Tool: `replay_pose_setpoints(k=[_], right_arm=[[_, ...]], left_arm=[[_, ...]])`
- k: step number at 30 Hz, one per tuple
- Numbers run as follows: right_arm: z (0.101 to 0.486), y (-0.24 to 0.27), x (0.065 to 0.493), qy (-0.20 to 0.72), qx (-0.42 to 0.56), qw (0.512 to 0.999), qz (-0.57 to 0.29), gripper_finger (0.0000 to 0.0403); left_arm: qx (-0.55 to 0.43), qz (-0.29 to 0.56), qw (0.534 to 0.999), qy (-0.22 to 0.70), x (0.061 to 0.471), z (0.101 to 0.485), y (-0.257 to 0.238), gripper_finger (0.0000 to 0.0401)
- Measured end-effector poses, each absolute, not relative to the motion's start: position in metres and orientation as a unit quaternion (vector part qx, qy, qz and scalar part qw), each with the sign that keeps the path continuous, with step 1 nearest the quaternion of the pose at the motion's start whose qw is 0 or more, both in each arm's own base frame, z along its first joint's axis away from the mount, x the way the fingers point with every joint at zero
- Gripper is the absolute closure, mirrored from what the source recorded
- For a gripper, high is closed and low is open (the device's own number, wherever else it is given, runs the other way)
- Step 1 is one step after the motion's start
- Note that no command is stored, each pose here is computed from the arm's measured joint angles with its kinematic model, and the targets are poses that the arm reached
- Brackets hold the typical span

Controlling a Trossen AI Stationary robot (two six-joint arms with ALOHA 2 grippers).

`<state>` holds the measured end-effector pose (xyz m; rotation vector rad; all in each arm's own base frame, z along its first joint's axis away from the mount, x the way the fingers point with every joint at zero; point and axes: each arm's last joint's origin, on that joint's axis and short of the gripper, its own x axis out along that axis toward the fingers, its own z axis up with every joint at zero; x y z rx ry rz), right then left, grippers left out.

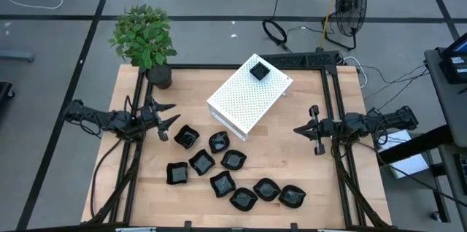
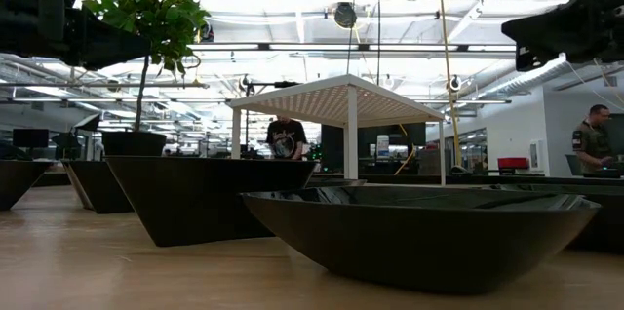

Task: Pick & Place Mini shaped plates
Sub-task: Put the black distorted square plate on the shelf

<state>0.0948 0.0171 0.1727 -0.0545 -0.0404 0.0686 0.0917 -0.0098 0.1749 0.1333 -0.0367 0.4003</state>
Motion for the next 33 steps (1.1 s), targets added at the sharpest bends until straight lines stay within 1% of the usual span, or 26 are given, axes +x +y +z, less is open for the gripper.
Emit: replay_pose_setpoints(k=[24, 28, 33], right_arm=[[0.173, 0.017, 0.095, -0.023, -0.019, 0.999, 0.035, 0.0403], [0.173, 0.017, 0.095, -0.023, -0.019, 0.999, 0.035, 0.0403], [0.173, 0.017, 0.095, -0.023, -0.019, 0.999, 0.035, 0.0403]], left_arm=[[0.060, 0.198, 0.978, -0.020, 0.092, 0.175, -0.010, 0.0189], [-0.034, 0.175, 0.983, -0.053, 0.092, 0.178, -0.011, 0.0189], [-0.121, 0.174, 0.972, -0.104, 0.091, 0.186, -0.010, 0.0189]])
